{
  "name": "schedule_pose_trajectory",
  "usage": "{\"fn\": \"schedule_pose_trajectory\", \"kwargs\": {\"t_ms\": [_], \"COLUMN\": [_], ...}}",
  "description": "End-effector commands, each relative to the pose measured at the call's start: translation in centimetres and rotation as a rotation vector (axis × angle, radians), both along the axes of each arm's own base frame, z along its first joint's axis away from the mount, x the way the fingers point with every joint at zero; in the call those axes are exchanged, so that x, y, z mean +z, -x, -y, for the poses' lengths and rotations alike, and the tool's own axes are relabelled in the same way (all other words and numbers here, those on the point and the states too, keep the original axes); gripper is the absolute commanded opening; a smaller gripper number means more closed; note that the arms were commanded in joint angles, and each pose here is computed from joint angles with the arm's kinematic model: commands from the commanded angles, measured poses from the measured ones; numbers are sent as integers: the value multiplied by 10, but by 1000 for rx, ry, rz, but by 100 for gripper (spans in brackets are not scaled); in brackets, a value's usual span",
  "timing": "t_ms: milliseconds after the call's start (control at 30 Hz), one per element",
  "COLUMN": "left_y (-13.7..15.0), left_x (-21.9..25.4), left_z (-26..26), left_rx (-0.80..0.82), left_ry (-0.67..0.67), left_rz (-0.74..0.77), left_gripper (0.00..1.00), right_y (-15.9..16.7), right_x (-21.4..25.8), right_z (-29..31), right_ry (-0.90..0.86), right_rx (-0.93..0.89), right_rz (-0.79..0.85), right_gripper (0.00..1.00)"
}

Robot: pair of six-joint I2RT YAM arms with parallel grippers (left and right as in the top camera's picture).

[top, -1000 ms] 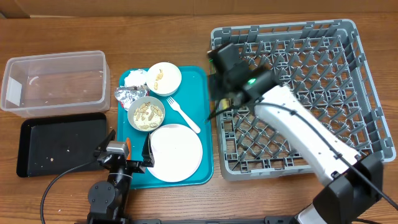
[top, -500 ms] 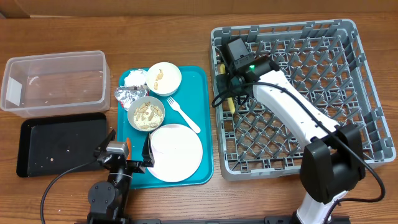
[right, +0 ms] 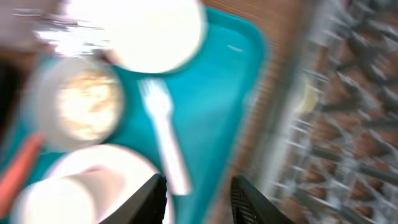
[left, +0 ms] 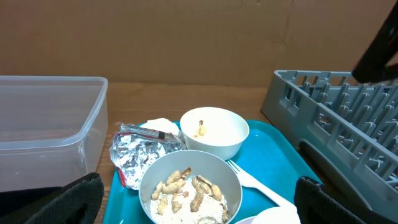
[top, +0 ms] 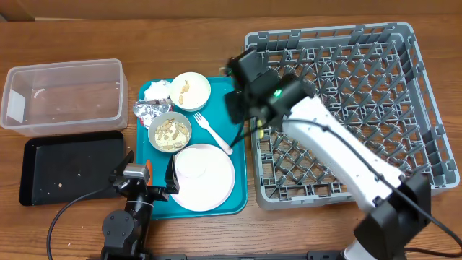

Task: Sort waste into correct bins and load items into the dishwasher rack
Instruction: 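Move the right gripper back to the white fork and grasp it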

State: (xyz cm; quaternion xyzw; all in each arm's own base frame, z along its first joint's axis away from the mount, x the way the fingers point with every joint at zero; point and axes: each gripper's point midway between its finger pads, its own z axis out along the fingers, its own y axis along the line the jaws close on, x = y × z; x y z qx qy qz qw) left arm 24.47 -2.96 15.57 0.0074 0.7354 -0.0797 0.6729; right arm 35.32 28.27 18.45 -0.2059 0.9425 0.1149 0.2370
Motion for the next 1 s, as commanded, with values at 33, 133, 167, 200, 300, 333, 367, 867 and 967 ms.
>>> {"fn": "schedule_pose_trajectory", "kwargs": {"t_ms": [33,133,167,200,300,333,367,867,967], "left_y": [0,0,0,0,0,0,0,0,0], "left_x": [0,0,0,0,0,0,0,0,0], "left_z": [-2,-2,-2,-2,-2,-2,-2,-2,-2], "left_rx": [12,12,12,12,12,12,12,12,12], "left_ry": [13,13,13,13,13,13,13,13,13], "left_rz": [2,2,2,2,2,2,2,2,2], "left_gripper": [100,100,100,100,100,100,100,100,100], "right_y": [11,9,8,8,9,10,10,9,10], "right_x": [-24,-51,-59,-68,-90,-98,-104,-170,-177], "right_z": [-21,-25,-26,-27,-33,-36,-37,-52,-51], "right_ry": [17,42,49,51,57,59,64,91,102], "right_rx": [55,58,59,62,86,99,101,129,138], "right_rz": [-23,-54,-63,-76,-118,-131,-139,-207,-216], "right_gripper": [37,37,37,37,37,37,37,38,38]}}
